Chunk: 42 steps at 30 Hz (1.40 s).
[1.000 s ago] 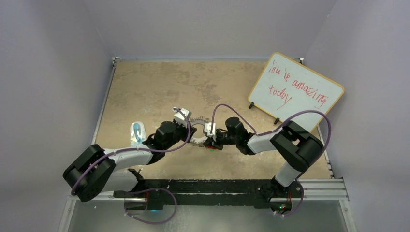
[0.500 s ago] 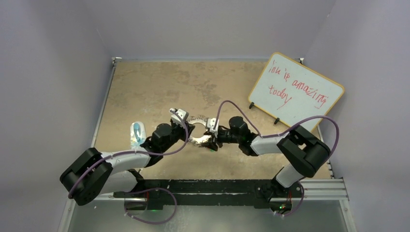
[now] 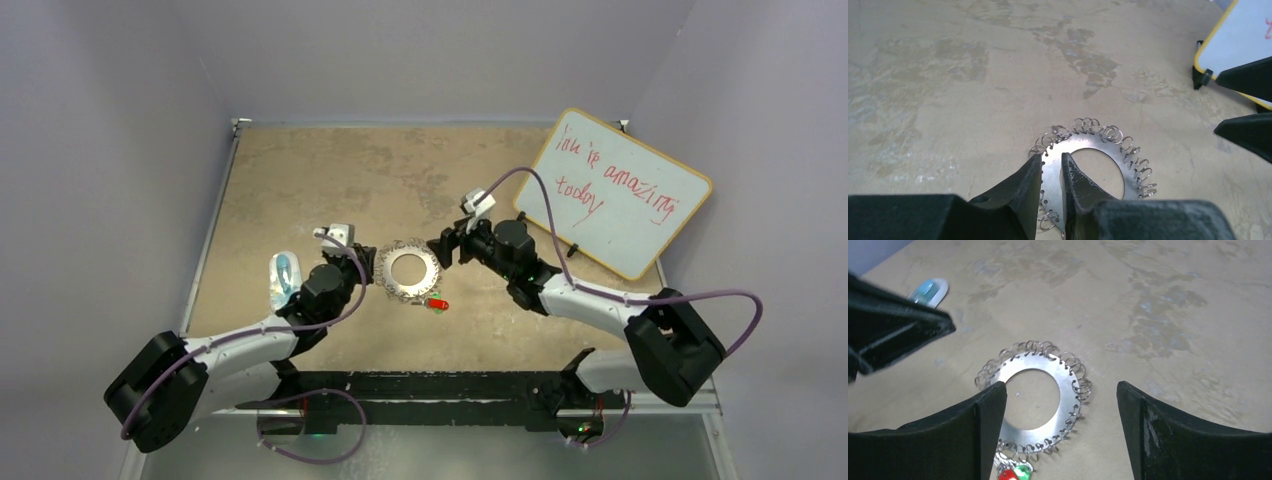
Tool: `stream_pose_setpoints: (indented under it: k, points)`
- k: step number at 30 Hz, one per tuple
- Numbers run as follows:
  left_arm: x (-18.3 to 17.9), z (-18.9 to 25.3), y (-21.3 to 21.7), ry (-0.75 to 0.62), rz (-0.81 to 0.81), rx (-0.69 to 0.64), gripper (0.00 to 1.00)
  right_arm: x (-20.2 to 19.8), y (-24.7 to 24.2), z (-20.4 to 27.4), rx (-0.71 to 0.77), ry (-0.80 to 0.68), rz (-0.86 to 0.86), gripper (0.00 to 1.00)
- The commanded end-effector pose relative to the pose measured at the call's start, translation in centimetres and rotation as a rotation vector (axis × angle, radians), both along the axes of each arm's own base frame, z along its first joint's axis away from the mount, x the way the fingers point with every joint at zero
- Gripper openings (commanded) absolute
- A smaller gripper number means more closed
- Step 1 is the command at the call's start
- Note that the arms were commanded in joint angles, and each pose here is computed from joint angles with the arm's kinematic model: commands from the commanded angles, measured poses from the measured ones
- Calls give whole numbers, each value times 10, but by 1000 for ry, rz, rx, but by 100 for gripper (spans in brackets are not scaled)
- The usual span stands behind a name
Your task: Put the keys on the keyring
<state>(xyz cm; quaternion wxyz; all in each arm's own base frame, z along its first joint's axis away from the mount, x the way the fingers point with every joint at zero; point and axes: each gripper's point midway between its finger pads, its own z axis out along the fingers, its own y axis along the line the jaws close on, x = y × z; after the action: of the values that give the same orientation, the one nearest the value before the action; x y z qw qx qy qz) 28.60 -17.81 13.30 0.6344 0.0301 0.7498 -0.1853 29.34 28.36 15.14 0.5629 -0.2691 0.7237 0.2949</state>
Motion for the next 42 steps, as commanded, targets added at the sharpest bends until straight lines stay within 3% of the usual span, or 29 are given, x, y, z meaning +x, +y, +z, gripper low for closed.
stream_pose_setpoints:
  k: [1,9,16,21,31,37,42]
  points:
    - [5,-17,28,125,224,-97,21,22,-22,4,7,158,-241,85]
    - [6,-41,19,272,223,0,20,4,-12,-26,31,364,-220,88]
    - [5,-54,7,328,186,-3,19,7,1,-83,-53,577,-238,80]
    - [2,-63,3,363,172,-8,18,21,25,-105,-67,643,-182,68]
    - [-1,-66,4,373,166,-11,17,84,81,-112,-106,551,-70,34]
    - [-1,-64,4,365,155,-15,17,101,91,-88,-93,476,-52,37]
    - [-2,-61,-3,353,114,-22,17,97,62,-81,-163,441,-140,57]
